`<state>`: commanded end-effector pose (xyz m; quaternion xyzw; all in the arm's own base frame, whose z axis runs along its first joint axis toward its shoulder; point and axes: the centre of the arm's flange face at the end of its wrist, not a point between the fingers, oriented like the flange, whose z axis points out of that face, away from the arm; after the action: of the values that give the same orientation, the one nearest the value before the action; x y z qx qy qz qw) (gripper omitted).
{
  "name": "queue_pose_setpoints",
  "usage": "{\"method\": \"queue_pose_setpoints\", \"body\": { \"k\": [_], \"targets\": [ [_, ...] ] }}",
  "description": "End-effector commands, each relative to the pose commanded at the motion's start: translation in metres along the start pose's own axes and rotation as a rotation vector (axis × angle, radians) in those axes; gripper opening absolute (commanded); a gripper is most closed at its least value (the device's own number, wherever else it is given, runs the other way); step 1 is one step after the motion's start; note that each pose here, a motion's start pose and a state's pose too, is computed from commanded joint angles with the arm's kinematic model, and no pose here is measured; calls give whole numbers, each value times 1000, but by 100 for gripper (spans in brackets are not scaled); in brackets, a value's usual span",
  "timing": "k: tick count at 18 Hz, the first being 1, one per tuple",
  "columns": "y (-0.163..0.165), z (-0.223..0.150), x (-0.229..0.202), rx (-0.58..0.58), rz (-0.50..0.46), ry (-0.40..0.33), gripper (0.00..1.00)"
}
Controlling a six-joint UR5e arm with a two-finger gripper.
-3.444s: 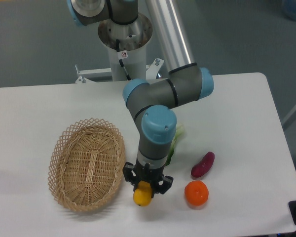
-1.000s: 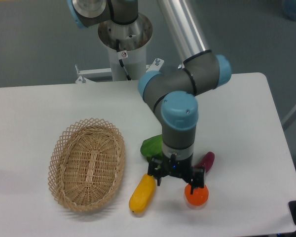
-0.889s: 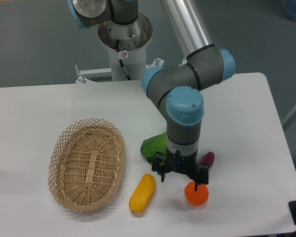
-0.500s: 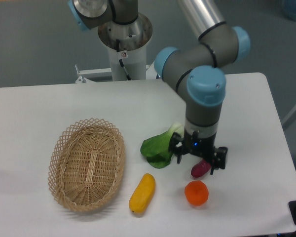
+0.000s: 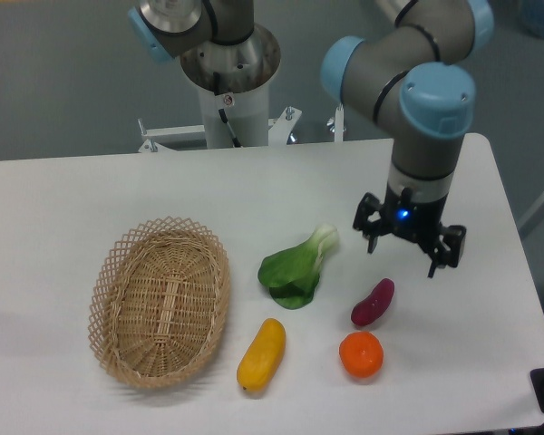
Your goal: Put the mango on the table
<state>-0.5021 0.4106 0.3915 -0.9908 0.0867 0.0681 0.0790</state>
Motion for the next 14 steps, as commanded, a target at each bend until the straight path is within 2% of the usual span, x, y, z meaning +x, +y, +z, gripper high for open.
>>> {"method": "queue_pose_setpoints", "body": {
  "k": [14],
  "targets": [
    [9, -10, -2, 1, -10, -8, 100]
  ]
}}
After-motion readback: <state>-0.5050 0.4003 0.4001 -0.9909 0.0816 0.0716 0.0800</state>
